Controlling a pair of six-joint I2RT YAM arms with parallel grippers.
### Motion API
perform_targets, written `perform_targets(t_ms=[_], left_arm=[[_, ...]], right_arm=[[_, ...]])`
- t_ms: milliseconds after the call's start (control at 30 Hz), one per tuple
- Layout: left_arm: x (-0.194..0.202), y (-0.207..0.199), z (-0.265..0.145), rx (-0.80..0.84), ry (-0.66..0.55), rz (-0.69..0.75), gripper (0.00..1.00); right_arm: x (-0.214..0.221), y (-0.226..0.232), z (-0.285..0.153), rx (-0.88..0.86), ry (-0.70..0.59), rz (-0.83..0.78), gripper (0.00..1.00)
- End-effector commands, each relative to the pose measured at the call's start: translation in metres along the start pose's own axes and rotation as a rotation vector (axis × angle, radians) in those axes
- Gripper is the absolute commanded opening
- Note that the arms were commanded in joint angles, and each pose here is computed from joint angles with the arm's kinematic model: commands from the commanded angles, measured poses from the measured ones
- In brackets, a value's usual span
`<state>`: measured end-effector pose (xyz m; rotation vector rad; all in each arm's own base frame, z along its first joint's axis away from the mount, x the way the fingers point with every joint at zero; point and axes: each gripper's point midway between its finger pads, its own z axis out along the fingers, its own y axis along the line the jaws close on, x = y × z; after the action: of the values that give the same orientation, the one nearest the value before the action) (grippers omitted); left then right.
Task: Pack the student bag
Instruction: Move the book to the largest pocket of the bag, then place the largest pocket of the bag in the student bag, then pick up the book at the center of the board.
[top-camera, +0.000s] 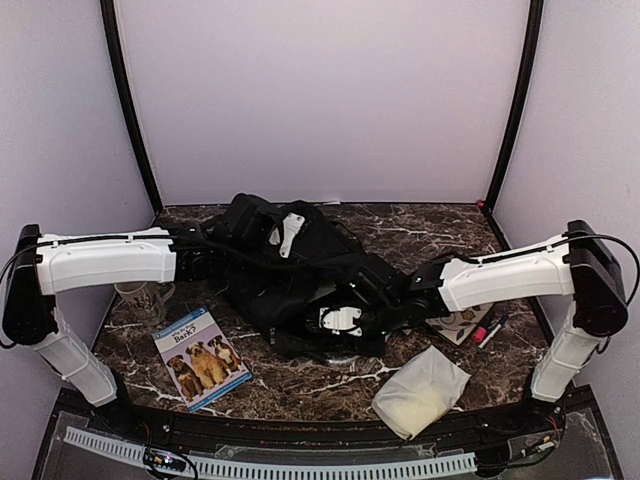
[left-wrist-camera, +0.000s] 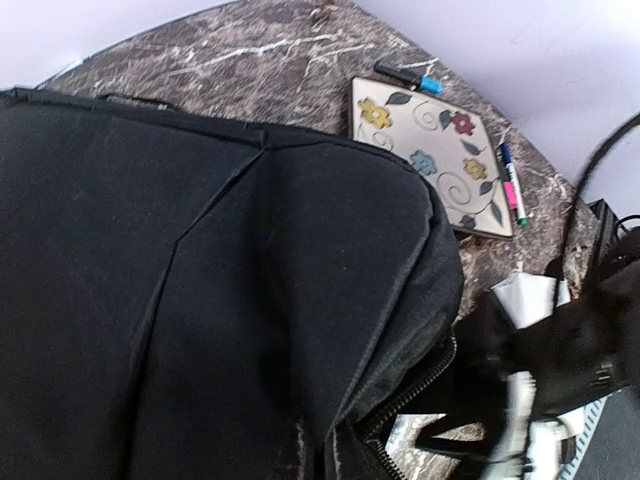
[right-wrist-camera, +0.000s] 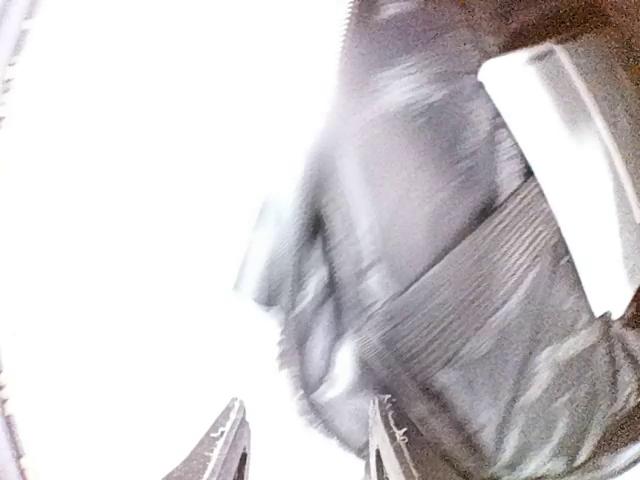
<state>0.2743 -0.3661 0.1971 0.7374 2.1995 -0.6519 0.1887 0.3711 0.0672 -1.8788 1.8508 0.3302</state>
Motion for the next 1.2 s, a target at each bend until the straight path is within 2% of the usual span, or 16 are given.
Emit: perform_targets(t_ms=[0, 100, 233, 400, 467, 567, 700, 767, 833, 967, 1167], left_arm=[[0.021, 0.029, 0.006, -0.103, 0.057, -0.039, 0.0], [0.022, 0.029, 0.007, -0.095, 0.049, -0.05, 0.0], [0.015, 0.03, 0.009, -0.104, 0.014, -0.023, 0.0], [0.026, 0.033, 0.028, -0.106, 0.071, 0.047, 0.0], [0.028, 0.023, 0.03, -0.049, 0.079, 0.038, 0.15], [0.023, -0.001, 0.013, 0.037, 0.088, 0.013, 0.43], [0.002, -0.033, -0.044, 0.025, 0.044, 0.076, 0.61], [0.004, -0.024, -0.064, -0.017, 0.02, 0.032, 0.7], [0.016, 0.01, -0.079, -0.17, 0.019, -0.069, 0.76], [0.068, 0.08, -0.092, -0.418, 0.12, -0.308, 0.77], [0.131, 0.102, -0.087, -0.501, 0.23, -0.516, 0.78]], right_arm=[[0.004, 0.025, -0.012, -0.087, -0.046, 0.003, 0.41], [-0.001, 0.028, -0.014, -0.118, -0.055, 0.007, 0.41], [-0.011, 0.047, -0.033, -0.225, -0.104, -0.075, 0.41], [-0.013, 0.058, -0.051, -0.316, -0.106, -0.104, 0.42], [-0.022, 0.05, -0.068, -0.371, -0.145, -0.05, 0.44], [-0.025, 0.041, -0.094, -0.483, -0.157, 0.025, 0.45], [-0.03, 0.03, -0.126, -0.53, -0.168, 0.063, 0.47], [-0.034, 0.015, -0.133, -0.495, -0.197, 0.088, 0.47], [-0.035, -0.002, -0.133, -0.467, -0.232, 0.127, 0.47], [-0.03, -0.03, -0.119, -0.403, -0.228, 0.207, 0.46], [-0.024, -0.031, -0.104, -0.401, -0.218, 0.237, 0.46]])
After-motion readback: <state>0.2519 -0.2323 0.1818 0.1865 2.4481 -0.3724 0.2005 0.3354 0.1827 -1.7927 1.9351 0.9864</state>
